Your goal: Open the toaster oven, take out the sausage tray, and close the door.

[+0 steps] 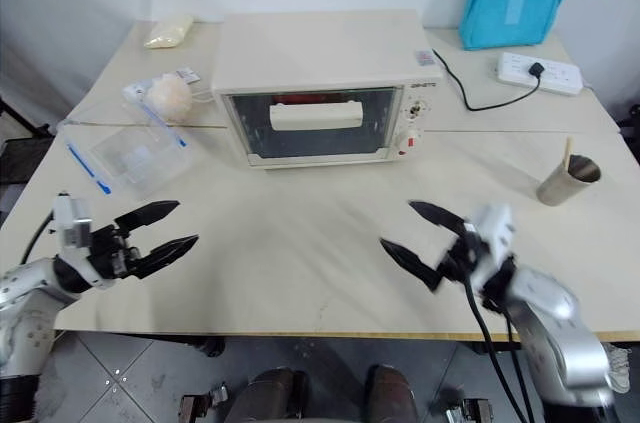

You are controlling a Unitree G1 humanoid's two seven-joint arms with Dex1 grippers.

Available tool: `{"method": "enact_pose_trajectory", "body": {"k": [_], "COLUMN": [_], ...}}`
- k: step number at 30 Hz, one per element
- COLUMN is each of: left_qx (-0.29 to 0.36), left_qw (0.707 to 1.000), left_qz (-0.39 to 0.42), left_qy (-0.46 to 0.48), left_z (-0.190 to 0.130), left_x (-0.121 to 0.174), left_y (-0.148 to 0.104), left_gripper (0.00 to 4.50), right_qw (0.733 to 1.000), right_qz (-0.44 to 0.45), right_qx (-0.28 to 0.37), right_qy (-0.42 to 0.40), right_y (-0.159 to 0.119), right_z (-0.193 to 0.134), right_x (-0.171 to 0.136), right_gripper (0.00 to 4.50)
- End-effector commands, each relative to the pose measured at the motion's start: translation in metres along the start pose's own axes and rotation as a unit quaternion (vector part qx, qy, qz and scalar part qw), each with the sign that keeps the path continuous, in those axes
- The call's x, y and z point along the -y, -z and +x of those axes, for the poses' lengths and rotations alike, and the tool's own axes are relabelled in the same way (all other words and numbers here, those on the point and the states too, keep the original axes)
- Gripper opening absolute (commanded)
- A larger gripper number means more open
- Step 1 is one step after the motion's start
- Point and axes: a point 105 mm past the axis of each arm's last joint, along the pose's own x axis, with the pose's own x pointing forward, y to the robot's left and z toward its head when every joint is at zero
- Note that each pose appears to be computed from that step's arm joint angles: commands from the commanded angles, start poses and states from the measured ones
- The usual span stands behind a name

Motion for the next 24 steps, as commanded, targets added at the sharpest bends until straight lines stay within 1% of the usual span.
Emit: {"method": "enact_pose_trajectory", "body": {"k": [1,6,11,15,18,22,24], "left_qx": [-0.008,0.0,0.017,0.028,0.052,0.064,0.068], "left_qw": [0.999,0.999,1.0,1.0,0.998,0.998,0.997], "left_qz": [-0.027,-0.02,-0.016,-0.012,-0.017,-0.015,-0.017], "left_qy": [0.044,0.033,0.012,0.004,-0.007,-0.013,-0.014], "left_z": [-0.007,-0.01,-0.01,-0.008,-0.004,0.0,0.001], "left_x": [0.017,0.024,0.026,0.027,0.027,0.026,0.026], "left_y": [-0.008,-0.011,-0.013,-0.013,-0.018,-0.019,-0.019], "left_gripper": [4.47,4.47,4.47,4.47,4.47,4.47,4.47], "right_qw": [1.0,1.0,0.999,0.998,0.996,0.994,0.991], "right_qz": [0.008,-0.022,-0.038,-0.053,-0.064,-0.077,-0.087], "right_qx": [0.002,-0.005,0.004,0.021,0.048,0.069,0.083], "right_qy": [-0.006,-0.019,-0.032,-0.026,-0.031,-0.041,-0.062], "right_y": [-0.004,-0.009,-0.016,-0.023,-0.031,-0.037,-0.039], "right_z": [0.031,0.061,0.078,0.089,0.095,0.096,0.094], "right_x": [0.012,0.031,0.04,0.048,0.047,0.042,0.033], "right_gripper": [4.5,4.5,4.5,4.5,4.5,4.5,4.5]}}
